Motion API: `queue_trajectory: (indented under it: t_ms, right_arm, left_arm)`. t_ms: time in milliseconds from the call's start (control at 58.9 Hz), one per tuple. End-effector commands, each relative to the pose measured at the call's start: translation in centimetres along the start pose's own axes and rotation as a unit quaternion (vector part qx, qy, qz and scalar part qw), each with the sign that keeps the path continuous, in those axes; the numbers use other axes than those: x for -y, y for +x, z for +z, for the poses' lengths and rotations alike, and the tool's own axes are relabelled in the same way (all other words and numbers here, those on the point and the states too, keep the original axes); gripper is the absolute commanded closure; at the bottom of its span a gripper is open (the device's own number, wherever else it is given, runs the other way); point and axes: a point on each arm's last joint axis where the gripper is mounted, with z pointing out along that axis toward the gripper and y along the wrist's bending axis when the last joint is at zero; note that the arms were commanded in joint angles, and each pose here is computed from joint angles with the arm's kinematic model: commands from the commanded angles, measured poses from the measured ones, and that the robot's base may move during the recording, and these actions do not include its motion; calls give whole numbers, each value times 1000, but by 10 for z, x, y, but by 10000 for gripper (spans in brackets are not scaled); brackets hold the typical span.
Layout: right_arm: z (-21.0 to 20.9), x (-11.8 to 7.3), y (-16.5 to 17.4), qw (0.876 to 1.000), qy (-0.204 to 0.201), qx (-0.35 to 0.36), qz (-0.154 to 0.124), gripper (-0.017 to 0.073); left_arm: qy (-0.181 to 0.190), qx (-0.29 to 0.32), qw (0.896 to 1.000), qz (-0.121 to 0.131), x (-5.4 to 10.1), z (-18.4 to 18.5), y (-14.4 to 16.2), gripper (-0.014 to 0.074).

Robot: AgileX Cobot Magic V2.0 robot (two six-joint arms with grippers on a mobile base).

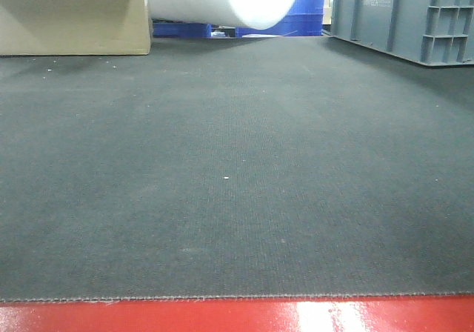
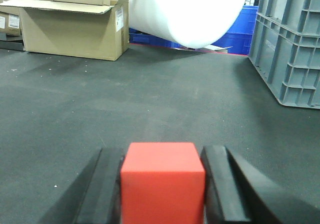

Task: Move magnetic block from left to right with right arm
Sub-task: 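Drive up to the second dark table near the grey crates, then lower the red cube onto the second table with the right gripper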

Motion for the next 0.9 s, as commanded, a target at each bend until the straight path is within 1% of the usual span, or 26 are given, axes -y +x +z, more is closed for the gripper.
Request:
queue_trajectory:
  t_ms: [0,102,204,272,357,425,544,662,730,781,883]
  right_arm:
    - [0,-1,-16,999,-4,52,-10,367]
    - [0,-2,-16,999,-9,51,2,367]
    - [2,-3,-18,999,-11,51,4,367]
    - [5,-5,-28,998,-18,50,19,367]
    - [16,-6,-46,999,-18,43,19,367]
    - [32,-8,-62,999,-17,28,7,367]
    - [74,-14,-84,999,-21,-18,-25,367]
    - [120,-24,-92,996,-40,-65,-52,367]
    - [145,-35,-93,992,-58,-91,-61,367]
    - [168,-46,-89,988,-77,-119,-67,367]
    - [199,-71,-82,977,-110,-162,-78,367]
  left_arm:
    - [2,44,999,-2,0,-1,-6,710]
    - [2,44,999,-2,0,-1,-6,710]
    - [2,44,999,-2,0,-1,-6,710]
    - [2,44,999,-2,0,-1,-6,710]
    - [2,44,999,-2,0,-1,-6,710]
    - [2,44,999,-2,0,-1,-6,710]
    - [2,44,999,-2,0,-1,-6,710]
    - [2,44,999,-2,0,-1,-6,710]
    - [2,44,999,-2,0,-1,-6,710]
    - [2,44,999,-2,0,-1,-6,709]
    - [2,44,999,-2,0,-1,-6,709]
